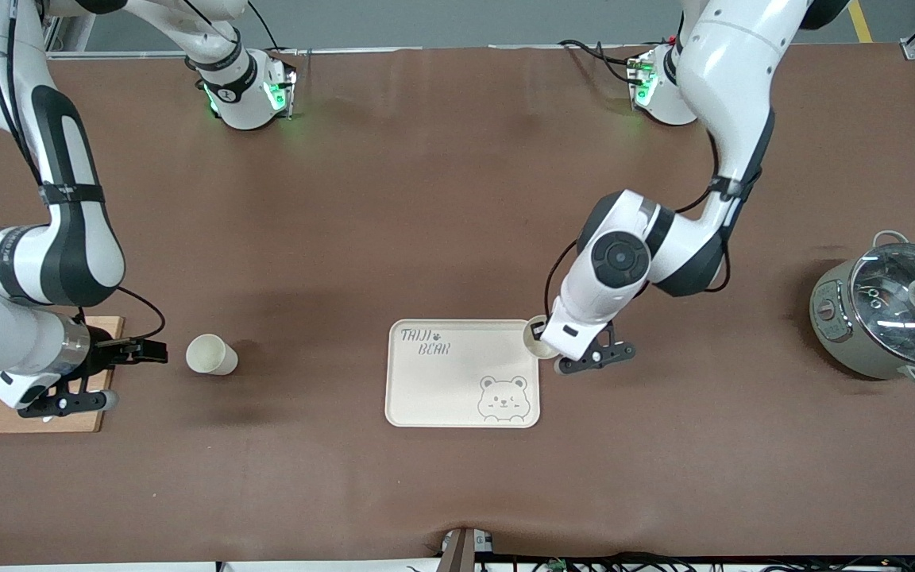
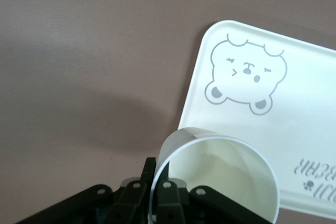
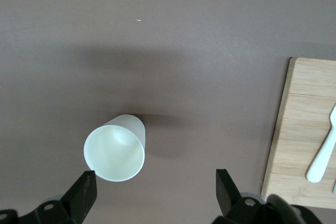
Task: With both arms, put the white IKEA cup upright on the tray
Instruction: 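Carry the cup to the tray while the right gripper reaches the other cup, then lower the cup onto the tray while the right gripper grasps the other cup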
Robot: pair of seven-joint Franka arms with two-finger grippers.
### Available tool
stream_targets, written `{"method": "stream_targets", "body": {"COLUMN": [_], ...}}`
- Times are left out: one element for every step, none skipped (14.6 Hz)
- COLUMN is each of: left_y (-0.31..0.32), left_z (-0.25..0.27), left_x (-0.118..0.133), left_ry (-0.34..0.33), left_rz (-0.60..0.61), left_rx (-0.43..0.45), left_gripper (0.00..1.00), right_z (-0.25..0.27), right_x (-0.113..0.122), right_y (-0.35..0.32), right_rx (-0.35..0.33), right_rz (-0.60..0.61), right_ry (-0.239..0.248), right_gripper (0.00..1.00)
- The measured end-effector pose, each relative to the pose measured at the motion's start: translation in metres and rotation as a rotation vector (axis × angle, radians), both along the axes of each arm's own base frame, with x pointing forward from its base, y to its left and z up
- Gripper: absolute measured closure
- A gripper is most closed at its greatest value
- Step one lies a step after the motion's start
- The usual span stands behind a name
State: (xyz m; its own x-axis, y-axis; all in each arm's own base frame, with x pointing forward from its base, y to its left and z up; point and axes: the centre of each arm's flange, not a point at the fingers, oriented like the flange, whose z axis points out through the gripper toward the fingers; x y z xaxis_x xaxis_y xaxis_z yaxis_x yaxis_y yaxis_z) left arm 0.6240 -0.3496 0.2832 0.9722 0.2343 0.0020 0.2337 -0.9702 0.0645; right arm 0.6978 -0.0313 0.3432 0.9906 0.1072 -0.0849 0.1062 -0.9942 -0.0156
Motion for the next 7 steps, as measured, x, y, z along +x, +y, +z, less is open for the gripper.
{"method": "stream_targets", "body": {"left_y": [-0.001, -0.004, -0.007, -0.011, -0.014, -0.018, -0.022], "left_z": [-0.009, -0.017, -0.023, -0.026, -0.028, -0.029, -0.029], "left_x": [0.004, 0.006, 0.008, 0.008, 0.008, 0.007, 0.006], "left_ry": [0.006, 0.01, 0.013, 0.015, 0.015, 0.014, 0.011], "left_rz": [0.002, 0.003, 0.007, 0.01, 0.01, 0.007, 0.009], "left_rx": [0.001, 0.0, -0.001, -0.002, -0.003, -0.004, -0.006], "left_gripper": [0.96, 0.96, 0.96, 0.96, 0.96, 0.96, 0.96], "right_z": [-0.007, -0.014, -0.021, -0.027, -0.032, -0.037, -0.043], "right_x": [0.001, 0.001, 0.001, 0.002, 0.002, 0.003, 0.002], "right_y": [0.0, 0.0, 0.0, -0.001, -0.001, -0.001, -0.001], "right_rx": [0.001, 0.002, 0.003, 0.004, 0.004, 0.005, 0.005], "right_rz": [0.0, 0.0, 0.0, 0.0, -0.001, -0.001, -0.001], "right_ry": [0.005, 0.013, 0.018, 0.022, 0.024, 0.021, 0.015], "right_gripper": [0.0, 0.0, 0.0, 0.0, 0.0, 0.0, 0.0]}}
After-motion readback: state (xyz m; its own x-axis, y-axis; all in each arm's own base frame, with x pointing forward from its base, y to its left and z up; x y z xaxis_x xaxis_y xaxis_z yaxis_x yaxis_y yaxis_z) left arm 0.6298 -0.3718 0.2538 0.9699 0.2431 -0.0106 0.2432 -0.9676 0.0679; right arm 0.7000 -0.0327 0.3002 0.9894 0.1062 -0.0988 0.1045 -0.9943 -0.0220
